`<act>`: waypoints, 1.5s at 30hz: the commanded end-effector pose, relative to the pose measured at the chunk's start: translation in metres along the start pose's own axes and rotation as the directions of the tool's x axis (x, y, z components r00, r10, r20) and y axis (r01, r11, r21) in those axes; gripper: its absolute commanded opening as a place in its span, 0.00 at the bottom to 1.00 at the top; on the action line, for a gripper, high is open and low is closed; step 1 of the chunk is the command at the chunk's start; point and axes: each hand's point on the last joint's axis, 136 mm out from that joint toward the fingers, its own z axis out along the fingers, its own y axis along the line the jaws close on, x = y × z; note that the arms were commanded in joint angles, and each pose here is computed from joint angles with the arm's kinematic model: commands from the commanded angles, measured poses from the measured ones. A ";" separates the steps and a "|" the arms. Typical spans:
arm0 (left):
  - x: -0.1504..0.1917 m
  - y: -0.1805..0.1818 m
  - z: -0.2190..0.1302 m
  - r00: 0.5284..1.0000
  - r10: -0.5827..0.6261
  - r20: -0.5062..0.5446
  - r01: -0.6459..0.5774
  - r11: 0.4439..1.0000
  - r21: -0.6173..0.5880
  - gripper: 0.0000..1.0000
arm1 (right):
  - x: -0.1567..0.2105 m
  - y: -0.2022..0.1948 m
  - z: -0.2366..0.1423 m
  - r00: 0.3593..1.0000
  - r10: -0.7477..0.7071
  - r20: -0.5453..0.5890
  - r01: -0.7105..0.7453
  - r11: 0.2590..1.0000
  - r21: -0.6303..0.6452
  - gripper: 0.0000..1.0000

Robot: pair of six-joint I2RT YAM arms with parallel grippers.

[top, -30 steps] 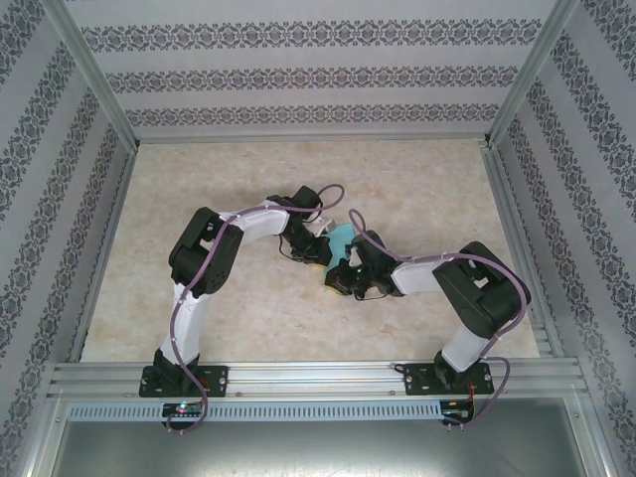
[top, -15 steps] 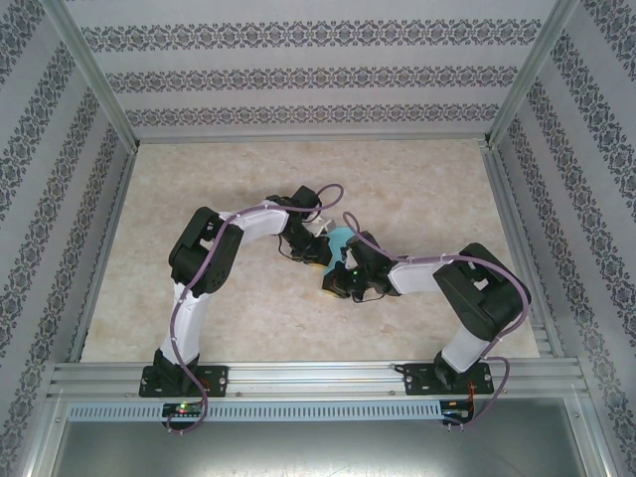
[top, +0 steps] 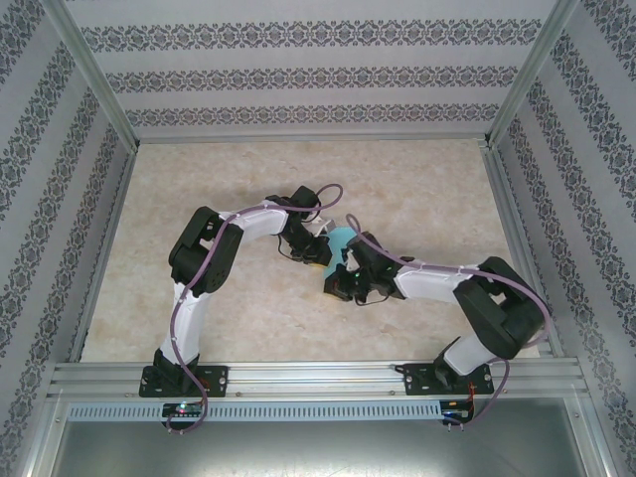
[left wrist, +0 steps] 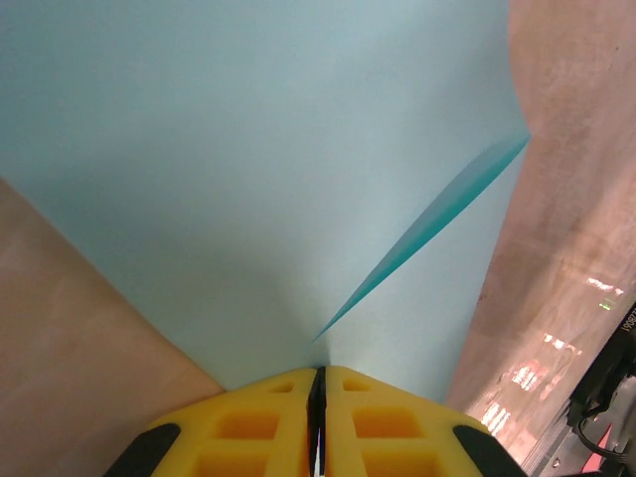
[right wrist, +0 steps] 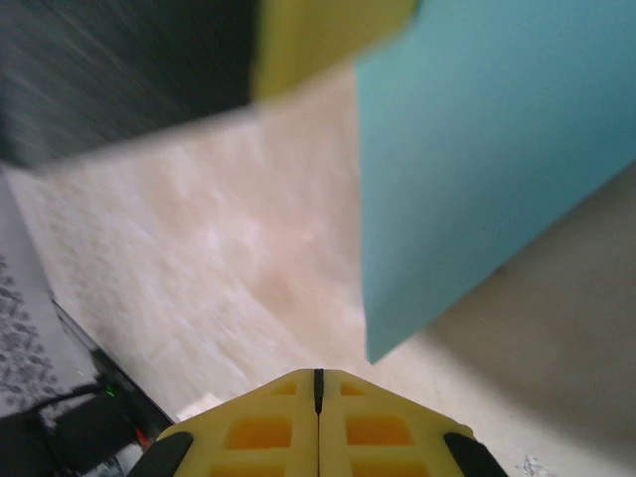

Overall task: Fold a paper plane with a square sheet of paper (pick it up from the middle)
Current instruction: Third fold the triangle at the center of the table.

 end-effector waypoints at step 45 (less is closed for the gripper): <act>0.033 0.058 0.026 0.992 -0.087 -0.089 0.070 0.980 -0.185 0.13 | -0.105 -0.054 -0.033 0.976 0.128 0.174 -0.148 0.984 0.104 0.36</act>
